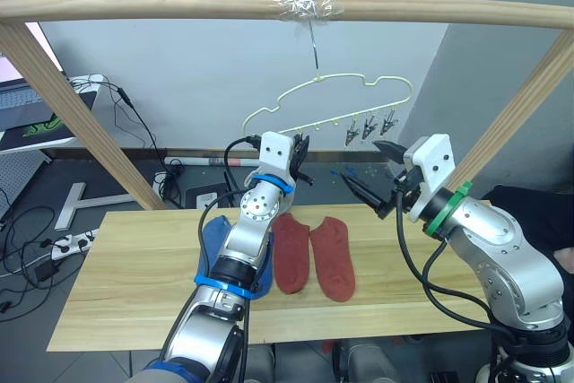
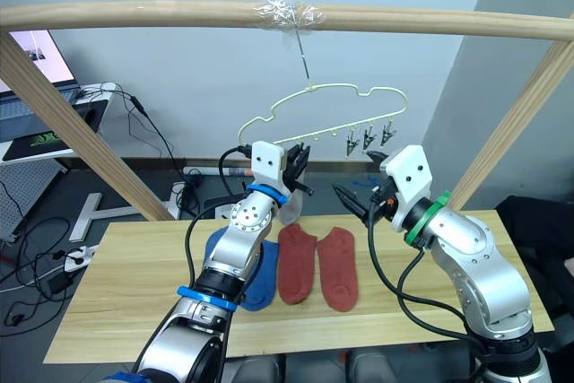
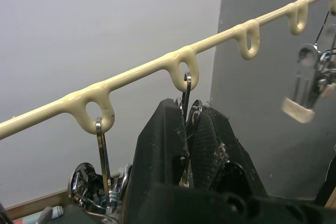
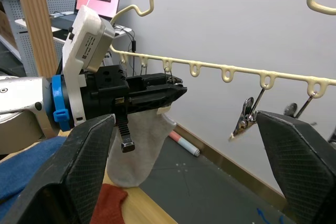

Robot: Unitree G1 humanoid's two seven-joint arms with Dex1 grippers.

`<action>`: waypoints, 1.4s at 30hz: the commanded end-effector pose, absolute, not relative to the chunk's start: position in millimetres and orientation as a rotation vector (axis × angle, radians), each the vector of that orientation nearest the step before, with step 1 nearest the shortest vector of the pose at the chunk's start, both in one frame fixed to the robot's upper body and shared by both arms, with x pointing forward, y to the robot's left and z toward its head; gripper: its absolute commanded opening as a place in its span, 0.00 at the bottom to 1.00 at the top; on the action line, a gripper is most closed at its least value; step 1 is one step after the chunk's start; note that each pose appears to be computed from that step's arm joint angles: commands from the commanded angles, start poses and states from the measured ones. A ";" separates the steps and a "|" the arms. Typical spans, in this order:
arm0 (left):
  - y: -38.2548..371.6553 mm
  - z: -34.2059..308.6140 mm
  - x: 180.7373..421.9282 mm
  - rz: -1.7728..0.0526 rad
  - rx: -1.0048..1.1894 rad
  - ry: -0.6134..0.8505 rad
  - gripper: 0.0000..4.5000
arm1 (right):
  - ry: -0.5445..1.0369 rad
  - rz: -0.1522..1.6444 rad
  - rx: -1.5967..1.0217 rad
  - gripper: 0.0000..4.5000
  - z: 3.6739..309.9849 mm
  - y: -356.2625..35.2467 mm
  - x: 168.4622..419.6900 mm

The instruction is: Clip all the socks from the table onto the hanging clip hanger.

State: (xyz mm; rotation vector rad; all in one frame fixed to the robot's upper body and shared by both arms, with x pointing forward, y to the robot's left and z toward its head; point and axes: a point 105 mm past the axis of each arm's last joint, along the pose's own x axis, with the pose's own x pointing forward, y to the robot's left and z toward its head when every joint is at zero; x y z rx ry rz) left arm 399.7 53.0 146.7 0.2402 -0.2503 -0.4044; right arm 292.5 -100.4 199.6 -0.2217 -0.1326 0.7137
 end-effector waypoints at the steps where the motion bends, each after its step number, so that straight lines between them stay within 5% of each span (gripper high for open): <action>1: 48.2 159.1 396.8 -0.457 0.192 -0.266 0.04 | -0.136 0.703 -0.271 1.00 200.6 -101.6 287.9; 8: 54.1 157.4 386.9 -0.669 -0.071 -0.090 0.04 | 0.103 0.616 -0.274 1.00 121.7 -102.8 298.0; 18: 65.5 167.3 385.6 -0.745 -0.158 0.044 0.04 | 0.382 0.578 -0.266 1.00 11.3 -76.1 309.4; 29: 66.7 163.2 382.3 -0.743 -0.144 0.053 0.04 | 0.593 0.570 -0.191 1.00 -47.9 -57.2 318.9; 42: 69.0 160.8 383.2 -0.740 -0.240 0.102 0.04 | 0.545 0.742 -0.552 0.06 -65.8 -101.2 277.5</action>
